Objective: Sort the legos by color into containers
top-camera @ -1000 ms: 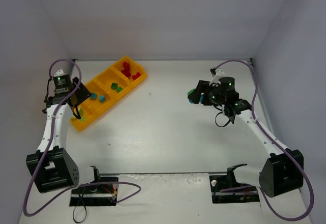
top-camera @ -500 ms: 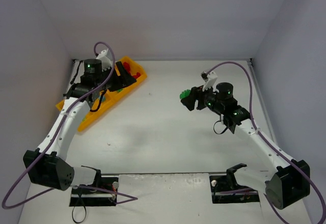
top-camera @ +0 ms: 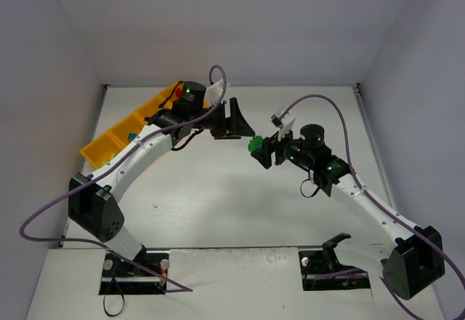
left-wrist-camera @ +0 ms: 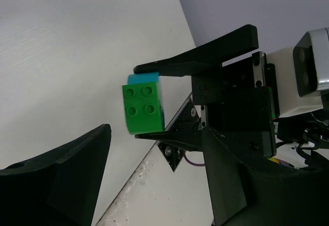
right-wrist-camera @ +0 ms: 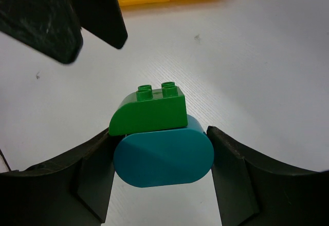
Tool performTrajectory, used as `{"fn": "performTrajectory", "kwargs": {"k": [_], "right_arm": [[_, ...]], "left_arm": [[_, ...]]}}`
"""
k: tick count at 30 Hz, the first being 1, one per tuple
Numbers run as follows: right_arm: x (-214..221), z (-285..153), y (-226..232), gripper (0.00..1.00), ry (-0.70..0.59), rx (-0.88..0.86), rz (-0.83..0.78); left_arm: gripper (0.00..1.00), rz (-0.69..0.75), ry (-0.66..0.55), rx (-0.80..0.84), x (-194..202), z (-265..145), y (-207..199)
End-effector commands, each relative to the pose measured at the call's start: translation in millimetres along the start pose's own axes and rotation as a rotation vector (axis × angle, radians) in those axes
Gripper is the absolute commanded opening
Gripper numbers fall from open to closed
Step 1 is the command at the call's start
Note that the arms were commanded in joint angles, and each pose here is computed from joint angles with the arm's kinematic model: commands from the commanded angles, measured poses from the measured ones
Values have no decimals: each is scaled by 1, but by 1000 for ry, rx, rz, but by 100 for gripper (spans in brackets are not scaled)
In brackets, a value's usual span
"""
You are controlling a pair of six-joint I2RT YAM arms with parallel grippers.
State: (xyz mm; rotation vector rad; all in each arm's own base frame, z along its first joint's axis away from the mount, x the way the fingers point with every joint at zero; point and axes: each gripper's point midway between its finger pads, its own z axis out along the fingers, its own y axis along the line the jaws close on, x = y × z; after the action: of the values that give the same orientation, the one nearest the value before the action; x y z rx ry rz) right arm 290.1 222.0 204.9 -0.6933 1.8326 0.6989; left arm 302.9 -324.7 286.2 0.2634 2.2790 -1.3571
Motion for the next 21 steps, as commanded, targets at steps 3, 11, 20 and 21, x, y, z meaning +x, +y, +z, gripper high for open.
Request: {"fn": "performTrajectory", "kwargs": {"k": [3, 11, 20, 21], "right_arm": [[-39, -3, 6, 5, -129, -26, -127], [-37, -3, 6, 5, -124, -26, -153], [-33, -5, 10, 6, -122, -33, -163], [-33, -5, 10, 6, -122, -33, -163]], "left_arm": [[65, 78, 25, 145, -4, 5, -54], [66, 40, 141, 45, 16, 25, -30], [65, 30, 138, 4, 14, 31, -19], [64, 31, 137, 7, 14, 31, -19]]}}
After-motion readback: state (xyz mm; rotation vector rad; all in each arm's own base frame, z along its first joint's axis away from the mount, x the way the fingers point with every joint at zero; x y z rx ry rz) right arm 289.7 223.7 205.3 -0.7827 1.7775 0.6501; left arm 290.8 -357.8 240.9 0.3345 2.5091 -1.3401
